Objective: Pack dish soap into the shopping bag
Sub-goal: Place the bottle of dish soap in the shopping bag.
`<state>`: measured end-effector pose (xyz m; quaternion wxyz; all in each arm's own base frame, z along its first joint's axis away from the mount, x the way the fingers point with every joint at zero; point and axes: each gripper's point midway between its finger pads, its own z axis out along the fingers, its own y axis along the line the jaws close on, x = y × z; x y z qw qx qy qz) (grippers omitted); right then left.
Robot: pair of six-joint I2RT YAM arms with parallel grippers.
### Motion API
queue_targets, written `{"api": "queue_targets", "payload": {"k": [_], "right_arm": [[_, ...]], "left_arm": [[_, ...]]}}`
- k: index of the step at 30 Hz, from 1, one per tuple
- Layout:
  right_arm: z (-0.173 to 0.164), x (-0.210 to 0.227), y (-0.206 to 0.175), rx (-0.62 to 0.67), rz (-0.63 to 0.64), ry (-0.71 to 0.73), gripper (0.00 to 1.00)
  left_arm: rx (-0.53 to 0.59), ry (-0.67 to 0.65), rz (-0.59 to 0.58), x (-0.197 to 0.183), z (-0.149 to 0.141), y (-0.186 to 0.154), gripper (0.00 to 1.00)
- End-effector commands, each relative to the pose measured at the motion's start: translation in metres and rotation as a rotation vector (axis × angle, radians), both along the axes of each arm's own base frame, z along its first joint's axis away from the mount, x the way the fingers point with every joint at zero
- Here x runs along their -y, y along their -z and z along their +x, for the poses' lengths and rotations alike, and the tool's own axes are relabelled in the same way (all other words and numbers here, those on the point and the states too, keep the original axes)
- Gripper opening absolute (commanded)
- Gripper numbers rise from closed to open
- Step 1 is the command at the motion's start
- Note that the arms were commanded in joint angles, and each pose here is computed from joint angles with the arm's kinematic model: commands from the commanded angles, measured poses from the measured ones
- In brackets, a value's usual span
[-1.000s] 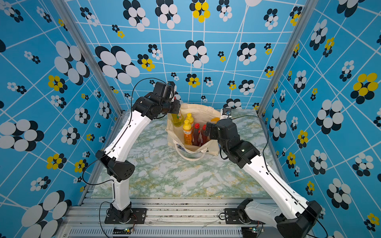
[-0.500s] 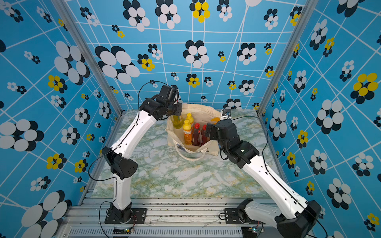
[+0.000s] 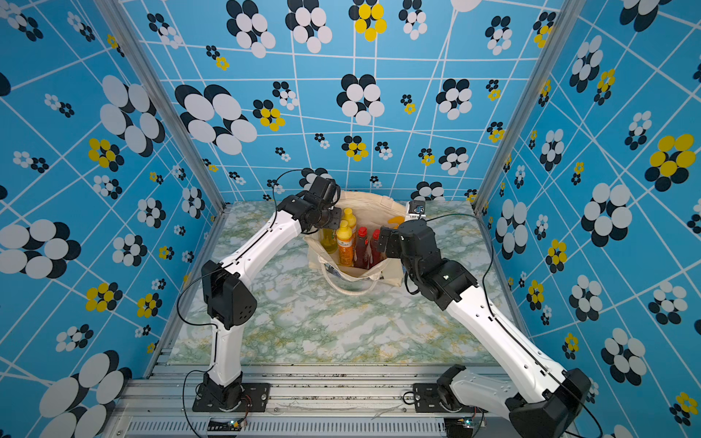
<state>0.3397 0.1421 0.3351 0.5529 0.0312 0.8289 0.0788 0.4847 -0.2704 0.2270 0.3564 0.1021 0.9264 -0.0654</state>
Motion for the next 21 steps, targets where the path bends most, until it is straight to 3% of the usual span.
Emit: {"api": "queue_targets", "payload": {"k": [1, 21], "right_arm": [[0.001, 0.004, 0.001, 0.000, 0.012, 0.019, 0.99], [0.004, 0.000, 0.003, -0.011, 0.015, 0.009, 0.99]], "left_arm": [[0.190, -0.025, -0.090, 0.003, 0.009, -0.064, 0.00], [0.161, -0.052, -0.007, -0.021, 0.008, -0.039, 0.00]]}}
